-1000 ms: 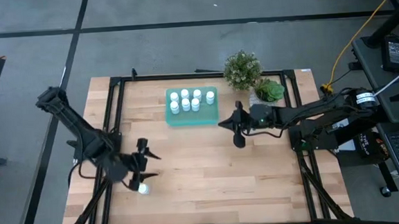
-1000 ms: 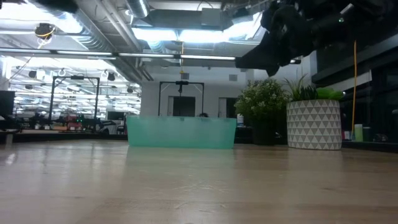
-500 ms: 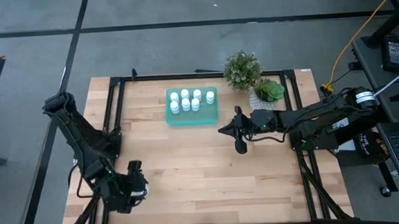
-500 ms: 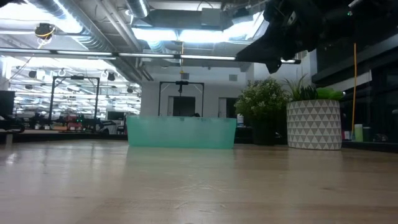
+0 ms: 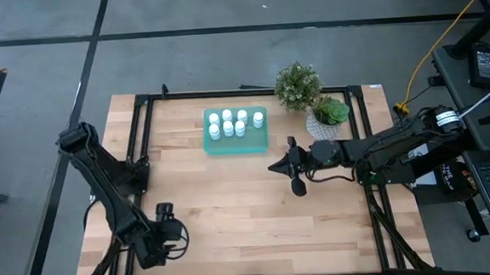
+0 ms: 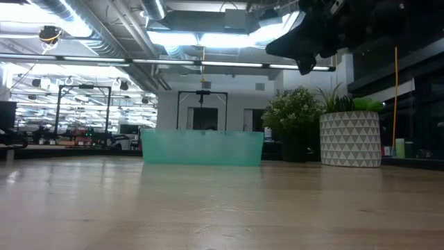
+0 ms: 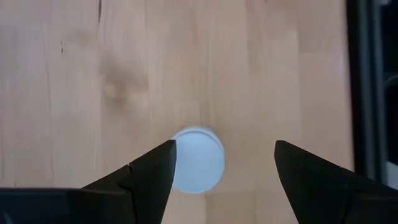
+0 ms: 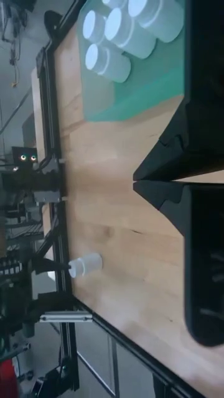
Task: Pick and place pill bottles into a basket
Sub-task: Put the white pill bottle into the green bin
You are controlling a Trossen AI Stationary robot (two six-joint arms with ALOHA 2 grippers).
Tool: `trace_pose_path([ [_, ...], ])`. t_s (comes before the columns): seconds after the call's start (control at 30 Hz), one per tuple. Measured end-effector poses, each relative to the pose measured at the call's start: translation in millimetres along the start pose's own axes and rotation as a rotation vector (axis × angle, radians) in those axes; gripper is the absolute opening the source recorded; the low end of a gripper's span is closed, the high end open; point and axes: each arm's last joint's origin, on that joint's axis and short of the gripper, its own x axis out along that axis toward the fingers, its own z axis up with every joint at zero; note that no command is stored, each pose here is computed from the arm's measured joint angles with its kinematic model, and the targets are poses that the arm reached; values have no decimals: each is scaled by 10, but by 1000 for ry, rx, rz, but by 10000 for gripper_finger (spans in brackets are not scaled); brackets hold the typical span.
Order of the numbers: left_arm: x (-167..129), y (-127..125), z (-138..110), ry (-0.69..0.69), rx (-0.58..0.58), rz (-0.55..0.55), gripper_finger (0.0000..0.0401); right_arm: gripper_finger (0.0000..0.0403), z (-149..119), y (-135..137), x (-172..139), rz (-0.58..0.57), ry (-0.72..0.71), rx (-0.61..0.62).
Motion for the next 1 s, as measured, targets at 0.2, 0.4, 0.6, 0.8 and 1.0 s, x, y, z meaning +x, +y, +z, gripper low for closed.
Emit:
trace_pose_path([
  [0.2, 95, -23, -9, 4, 14, 43, 265, 14, -2, 66, -8, -14, -9, -7],
  [0.4, 121, -22, -14, 6, 16, 59, 265, 14, 13, 107, -13, 2, -28, -9],
  [0.6, 122, -32, -17, 27, 4, 37, 265, 14, 16, 108, -13, 2, -31, -11],
  [0.8, 122, -34, -20, 35, -3, 31, 265, 14, 15, 107, -12, 2, -30, -12],
  [1.0, 121, -47, -38, 97, -5, -14, 265, 14, 14, 106, -11, 2, -30, -12],
])
